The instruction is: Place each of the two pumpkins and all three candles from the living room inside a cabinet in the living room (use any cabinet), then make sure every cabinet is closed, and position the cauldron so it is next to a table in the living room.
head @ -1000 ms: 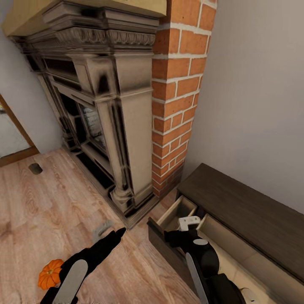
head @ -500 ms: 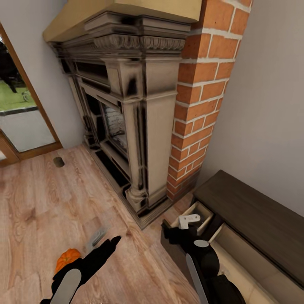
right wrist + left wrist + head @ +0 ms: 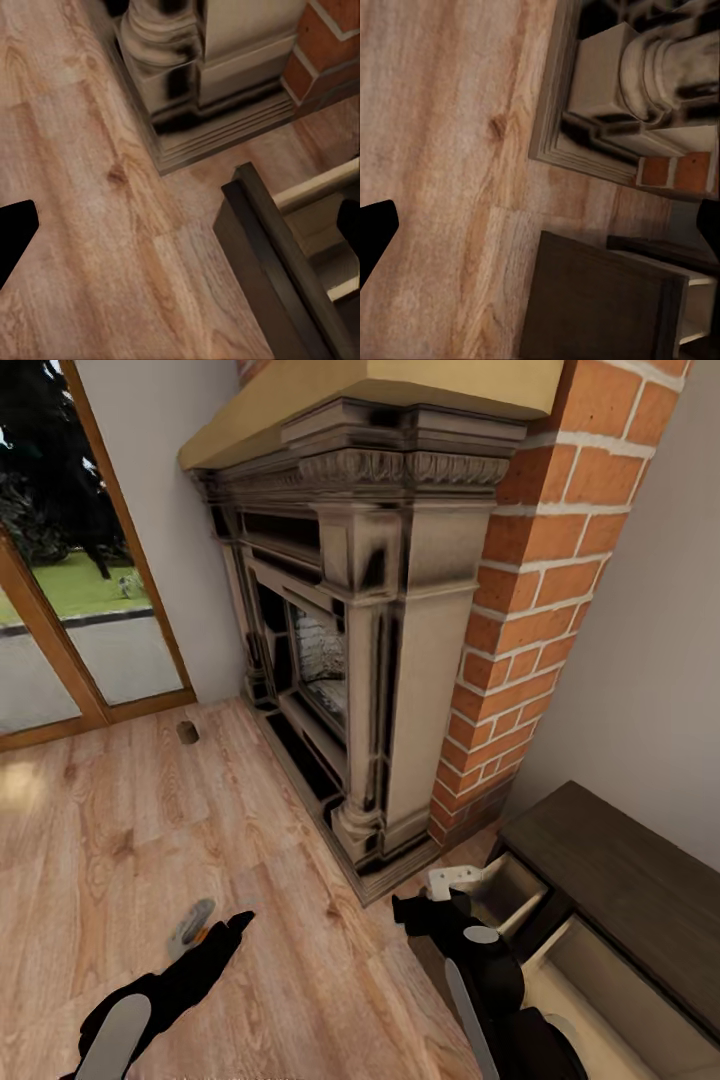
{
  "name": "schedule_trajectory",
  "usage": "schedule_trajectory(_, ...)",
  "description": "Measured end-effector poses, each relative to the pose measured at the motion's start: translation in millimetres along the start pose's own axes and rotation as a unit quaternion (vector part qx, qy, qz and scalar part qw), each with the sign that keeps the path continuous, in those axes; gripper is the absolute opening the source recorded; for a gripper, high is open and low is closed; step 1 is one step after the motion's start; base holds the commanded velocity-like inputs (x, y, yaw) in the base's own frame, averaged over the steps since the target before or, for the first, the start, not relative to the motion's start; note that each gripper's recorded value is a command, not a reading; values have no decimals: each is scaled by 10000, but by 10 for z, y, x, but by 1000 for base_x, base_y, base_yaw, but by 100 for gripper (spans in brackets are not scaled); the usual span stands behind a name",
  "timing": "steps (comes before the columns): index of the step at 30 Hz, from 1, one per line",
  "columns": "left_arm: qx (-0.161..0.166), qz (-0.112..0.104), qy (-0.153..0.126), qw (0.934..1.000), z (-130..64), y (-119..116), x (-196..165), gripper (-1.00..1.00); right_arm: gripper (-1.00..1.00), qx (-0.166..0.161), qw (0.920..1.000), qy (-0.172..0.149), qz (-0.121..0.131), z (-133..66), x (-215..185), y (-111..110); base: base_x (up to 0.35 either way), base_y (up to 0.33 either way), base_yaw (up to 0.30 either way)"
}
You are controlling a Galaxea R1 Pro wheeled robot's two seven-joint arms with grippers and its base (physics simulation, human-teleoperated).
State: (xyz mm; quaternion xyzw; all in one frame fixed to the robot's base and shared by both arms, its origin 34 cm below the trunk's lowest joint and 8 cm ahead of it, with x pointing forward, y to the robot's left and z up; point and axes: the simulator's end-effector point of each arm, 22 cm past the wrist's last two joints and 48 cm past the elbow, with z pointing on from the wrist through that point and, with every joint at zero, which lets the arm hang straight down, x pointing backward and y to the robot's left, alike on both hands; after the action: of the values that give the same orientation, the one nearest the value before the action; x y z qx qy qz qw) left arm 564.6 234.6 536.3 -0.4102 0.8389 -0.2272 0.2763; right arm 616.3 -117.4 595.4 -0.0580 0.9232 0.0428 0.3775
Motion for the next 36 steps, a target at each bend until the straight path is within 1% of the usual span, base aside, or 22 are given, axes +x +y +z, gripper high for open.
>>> schedule_trajectory(2, 36, -155, -23, 9999, 10, 47, -40, 100, 100, 1, 10000, -12, -1, 17, 27, -1, 0, 0, 265)
schedule_trajectory(4, 70, -245, -28, 9997, 24, 78, -50, 100, 100, 5, 10000, -23, -2, 34, 55, -3, 0, 0, 265)
schedule_trajectory(8, 178, -329, -31, 9993, 61, 105, -44, 100, 100, 6, 10000, -41, -8, 67, 114, 1, 0, 0, 265)
schedule_trajectory(15, 297, -347, -43, 9989, 133, 156, 0, 100, 100, 4, 10000, -78, -17, 126, 214, 6, 0, 0, 265)
schedule_trajectory(19, 326, -330, -48, 9989, 121, 133, -1, 100, 100, 6, 9999, -109, -20, 111, 194, 8, 0, 0, 245)
schedule_trajectory(21, 334, -319, -48, 9989, 116, 124, 1, 100, 100, 9, 9998, -216, -7, 99, 150, 8, 0, 0, 175)
schedule_trajectory(23, 346, -308, -50, 9989, 109, 112, 3, 100, 100, 0, 9991, -413, 18, 82, 70, 16, 0, 0, 105)
schedule_trajectory(25, 359, -299, -54, 9989, 102, 99, 1, 100, 100, -2, 9987, -504, 28, 68, 30, 18, 0, 0, 54)
schedule_trajectory(36, 438, -271, -92, 9986, 55, 32, -20, 100, 100, 1, 9976, -689, 30, 1, -81, 22, 0, 0, 10)
